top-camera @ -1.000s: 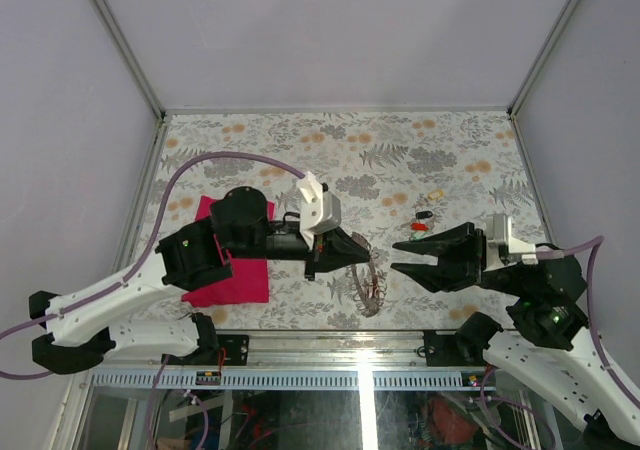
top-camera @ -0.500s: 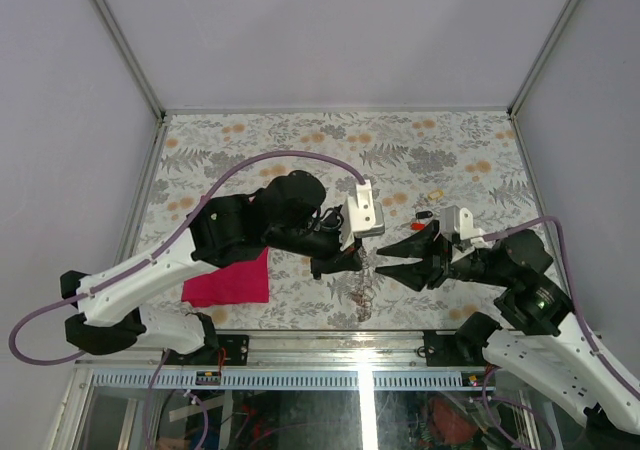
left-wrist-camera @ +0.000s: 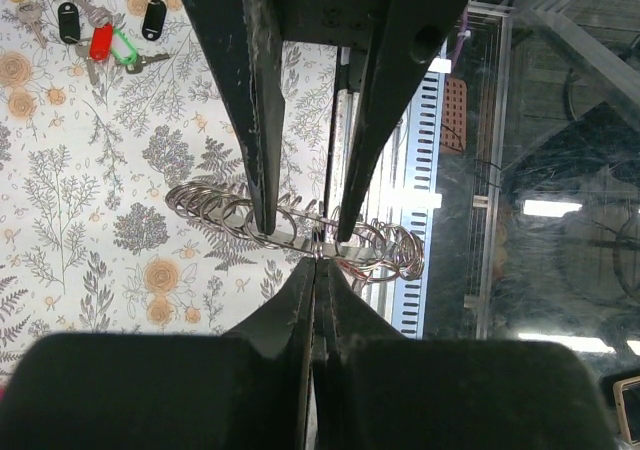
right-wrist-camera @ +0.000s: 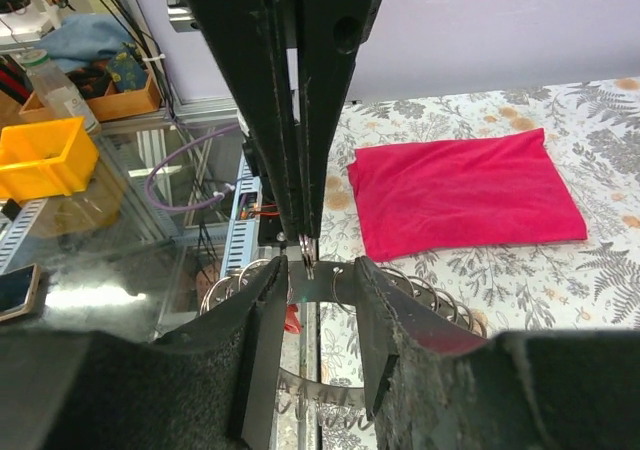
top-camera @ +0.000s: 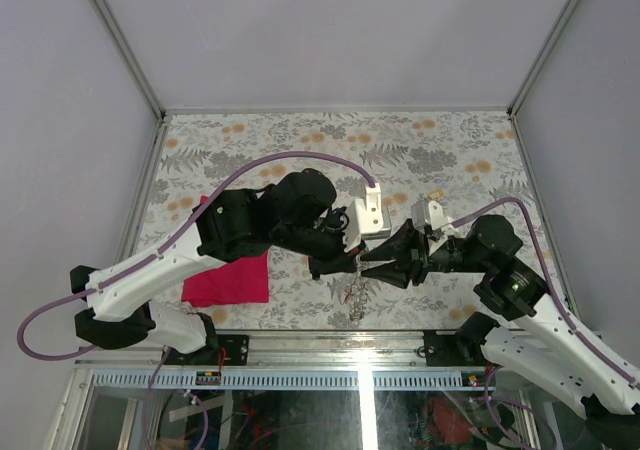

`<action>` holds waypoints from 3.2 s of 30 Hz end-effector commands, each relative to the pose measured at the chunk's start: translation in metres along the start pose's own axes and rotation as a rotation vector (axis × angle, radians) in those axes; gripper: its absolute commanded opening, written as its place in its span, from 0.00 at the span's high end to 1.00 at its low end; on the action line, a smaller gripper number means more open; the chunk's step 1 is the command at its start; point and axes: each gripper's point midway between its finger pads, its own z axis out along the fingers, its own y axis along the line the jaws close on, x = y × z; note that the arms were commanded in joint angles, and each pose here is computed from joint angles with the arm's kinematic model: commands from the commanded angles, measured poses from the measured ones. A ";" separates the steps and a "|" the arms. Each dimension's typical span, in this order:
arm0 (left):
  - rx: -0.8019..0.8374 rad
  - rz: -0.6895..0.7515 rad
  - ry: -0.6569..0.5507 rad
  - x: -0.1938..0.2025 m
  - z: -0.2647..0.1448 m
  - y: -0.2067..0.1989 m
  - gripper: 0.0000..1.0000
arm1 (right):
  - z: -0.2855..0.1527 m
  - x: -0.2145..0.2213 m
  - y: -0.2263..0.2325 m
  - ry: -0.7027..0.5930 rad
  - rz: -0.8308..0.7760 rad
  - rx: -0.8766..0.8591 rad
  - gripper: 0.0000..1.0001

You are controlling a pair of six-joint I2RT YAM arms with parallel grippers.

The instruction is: Put the keys on the keyring

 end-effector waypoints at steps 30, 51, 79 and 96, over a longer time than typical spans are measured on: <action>-0.091 0.054 -0.758 -0.072 -0.086 -0.018 0.76 | -0.008 -0.093 0.029 -0.487 -0.024 -0.121 1.00; 0.063 0.138 -0.958 -0.087 -0.100 -0.048 0.72 | -0.014 -0.131 0.057 -0.532 -0.195 -0.247 1.00; 0.061 0.204 -0.971 -0.102 -0.087 -0.044 0.71 | -0.015 -0.129 0.042 -0.387 -0.390 -0.105 1.00; 0.029 0.208 -0.951 -0.106 -0.075 -0.035 0.74 | -0.012 -0.123 0.043 -0.358 -0.357 -0.129 1.00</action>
